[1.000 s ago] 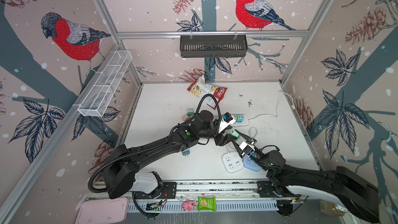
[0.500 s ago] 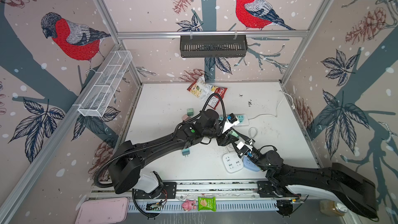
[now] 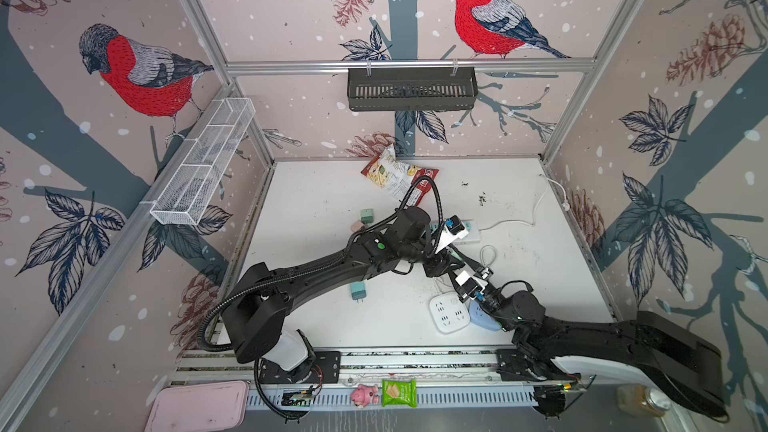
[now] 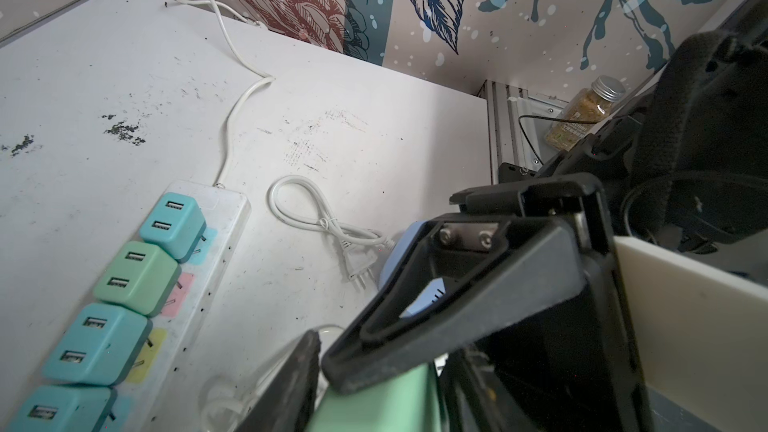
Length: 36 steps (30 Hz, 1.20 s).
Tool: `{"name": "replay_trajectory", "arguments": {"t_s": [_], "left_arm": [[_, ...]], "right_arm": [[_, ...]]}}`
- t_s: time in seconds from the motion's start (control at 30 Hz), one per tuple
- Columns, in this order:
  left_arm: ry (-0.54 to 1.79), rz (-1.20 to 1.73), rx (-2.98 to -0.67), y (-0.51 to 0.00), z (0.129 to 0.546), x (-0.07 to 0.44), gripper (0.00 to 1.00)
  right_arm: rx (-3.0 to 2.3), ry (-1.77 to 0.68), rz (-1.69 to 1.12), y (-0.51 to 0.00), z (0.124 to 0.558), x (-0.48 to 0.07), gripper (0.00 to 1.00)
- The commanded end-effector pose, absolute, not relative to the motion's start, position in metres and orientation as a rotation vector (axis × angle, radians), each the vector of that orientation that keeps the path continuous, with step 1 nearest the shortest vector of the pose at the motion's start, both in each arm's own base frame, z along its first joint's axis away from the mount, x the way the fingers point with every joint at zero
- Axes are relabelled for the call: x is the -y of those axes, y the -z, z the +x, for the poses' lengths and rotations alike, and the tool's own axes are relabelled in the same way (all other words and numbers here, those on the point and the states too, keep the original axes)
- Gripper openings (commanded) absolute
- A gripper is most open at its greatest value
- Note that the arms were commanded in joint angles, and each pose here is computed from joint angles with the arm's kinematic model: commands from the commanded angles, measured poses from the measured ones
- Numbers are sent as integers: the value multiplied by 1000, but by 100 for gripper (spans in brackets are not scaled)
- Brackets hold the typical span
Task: Insert the plug
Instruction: 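Close the left gripper on the green adapter held by the right gripper, then open the right gripper and draw it back while the left gripper carries the green adapter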
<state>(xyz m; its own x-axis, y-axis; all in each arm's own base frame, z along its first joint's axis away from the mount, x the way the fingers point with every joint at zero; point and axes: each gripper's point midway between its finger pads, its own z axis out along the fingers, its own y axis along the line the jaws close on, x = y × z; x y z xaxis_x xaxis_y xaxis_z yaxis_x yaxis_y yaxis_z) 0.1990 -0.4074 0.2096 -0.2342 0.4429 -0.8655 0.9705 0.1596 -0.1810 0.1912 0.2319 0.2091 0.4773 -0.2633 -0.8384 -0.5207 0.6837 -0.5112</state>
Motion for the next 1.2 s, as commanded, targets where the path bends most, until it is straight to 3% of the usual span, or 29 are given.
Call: {"name": "replay_trajectory", "arguments": {"t_s": [0.0,0.17,0.37,0.5,0.67,0.7,0.8,0.87,1.0,1.07,1.1,1.13,1.17], "left_arm": [[987,1380,-1823,-199,194,401,55],[981,1361,-1816,-203,195,399,58],[997,1384,-1821,-199,193,401,51],[1029,1420,-1828,-196,188,404,36],[1049,1442,-1824,-196,185,406,1],[1050,1442,-1822,-196,185,406,0],[1055,1443,-1811,-198,184,406,0],[1051,1436,-1799,-201,184,405,0],[1014,1389,-1768,-210,189,400,0],[985,1354,-1734,-219,191,395,0],[973,1339,-1709,-224,191,392,0],[951,1312,-1680,-232,194,388,0],[923,1285,-1666,-231,194,381,0]], "right_arm": [[-1102,-168,-766,-201,186,-206,1],[-1095,-177,-776,-200,184,-206,0],[-1089,-181,-773,-201,182,-205,1],[-1086,-186,-769,-202,181,-204,1],[-1102,-181,-750,-203,185,-202,6],[-1105,-179,-745,-203,186,-201,9],[-1116,-179,-735,-202,188,-200,19],[-1121,-184,-741,-202,189,-202,38],[-1126,-186,-741,-202,190,-203,44],[-1119,-197,-746,-203,188,-203,52],[-1116,-205,-759,-202,186,-205,60],[-1111,-219,-778,-202,185,-209,88],[-1110,-237,-805,-201,182,-214,100]]}}
